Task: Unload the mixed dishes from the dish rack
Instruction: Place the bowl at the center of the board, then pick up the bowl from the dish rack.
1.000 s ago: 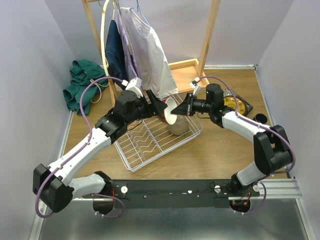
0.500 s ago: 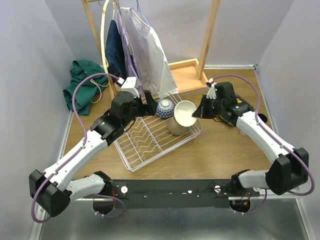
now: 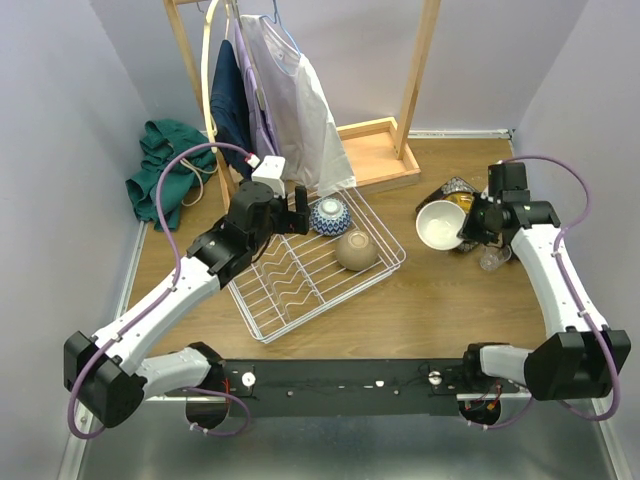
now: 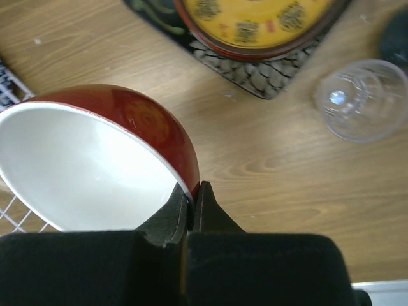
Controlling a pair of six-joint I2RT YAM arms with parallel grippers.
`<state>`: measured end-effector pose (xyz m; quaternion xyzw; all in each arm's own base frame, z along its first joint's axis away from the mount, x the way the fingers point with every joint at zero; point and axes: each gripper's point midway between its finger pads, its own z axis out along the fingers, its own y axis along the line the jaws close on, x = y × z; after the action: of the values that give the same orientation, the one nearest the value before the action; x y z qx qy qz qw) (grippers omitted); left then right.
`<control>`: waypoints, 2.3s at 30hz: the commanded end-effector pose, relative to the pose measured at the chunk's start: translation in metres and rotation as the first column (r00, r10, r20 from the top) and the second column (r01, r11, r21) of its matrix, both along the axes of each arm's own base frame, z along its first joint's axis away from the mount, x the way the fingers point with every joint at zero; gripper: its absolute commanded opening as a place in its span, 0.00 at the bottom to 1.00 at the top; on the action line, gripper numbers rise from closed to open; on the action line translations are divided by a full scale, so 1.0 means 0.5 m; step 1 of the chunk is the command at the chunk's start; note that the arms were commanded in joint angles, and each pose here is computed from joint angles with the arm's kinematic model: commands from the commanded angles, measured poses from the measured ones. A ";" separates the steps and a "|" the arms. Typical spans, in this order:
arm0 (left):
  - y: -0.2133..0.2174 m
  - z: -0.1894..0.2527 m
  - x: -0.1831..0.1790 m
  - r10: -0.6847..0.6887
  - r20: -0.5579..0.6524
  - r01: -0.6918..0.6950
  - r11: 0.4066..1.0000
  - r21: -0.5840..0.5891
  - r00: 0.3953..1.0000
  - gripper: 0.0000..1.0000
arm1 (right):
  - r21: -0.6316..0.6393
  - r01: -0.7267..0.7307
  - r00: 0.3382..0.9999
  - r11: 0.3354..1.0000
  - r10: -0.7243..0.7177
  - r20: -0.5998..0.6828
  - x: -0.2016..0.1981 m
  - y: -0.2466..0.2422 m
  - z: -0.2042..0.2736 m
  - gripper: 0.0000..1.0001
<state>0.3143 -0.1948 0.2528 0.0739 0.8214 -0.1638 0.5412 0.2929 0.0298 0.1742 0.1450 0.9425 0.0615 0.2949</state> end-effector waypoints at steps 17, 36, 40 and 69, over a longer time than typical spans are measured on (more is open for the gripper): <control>0.001 -0.037 -0.003 -0.043 -0.028 0.045 0.996 0.074 0.999 0.99 | 0.052 0.228 0.959 0.972 -0.215 -0.184 -0.033 -0.071 -0.212 0.04; -0.064 -0.067 -0.012 -0.087 -0.203 0.079 0.996 -0.050 0.975 0.99 | 0.112 0.199 0.978 0.974 -0.206 0.047 -0.013 -0.064 -0.080 0.97; -0.100 -0.080 -0.018 -0.109 -0.285 0.075 0.989 -0.129 0.952 0.99 | 0.190 0.152 0.960 0.970 -0.190 0.204 0.004 -0.041 -0.010 1.00; -0.266 -0.268 0.004 -0.066 -0.653 -0.339 0.812 -0.475 0.755 0.99 | 0.269 -0.098 0.971 0.958 0.033 0.238 -0.031 0.061 -0.016 1.00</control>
<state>0.3116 -0.3133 0.1264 -0.1955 0.8809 -0.3607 0.2362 0.2811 0.0531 0.1696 0.1671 0.8836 0.2156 0.3806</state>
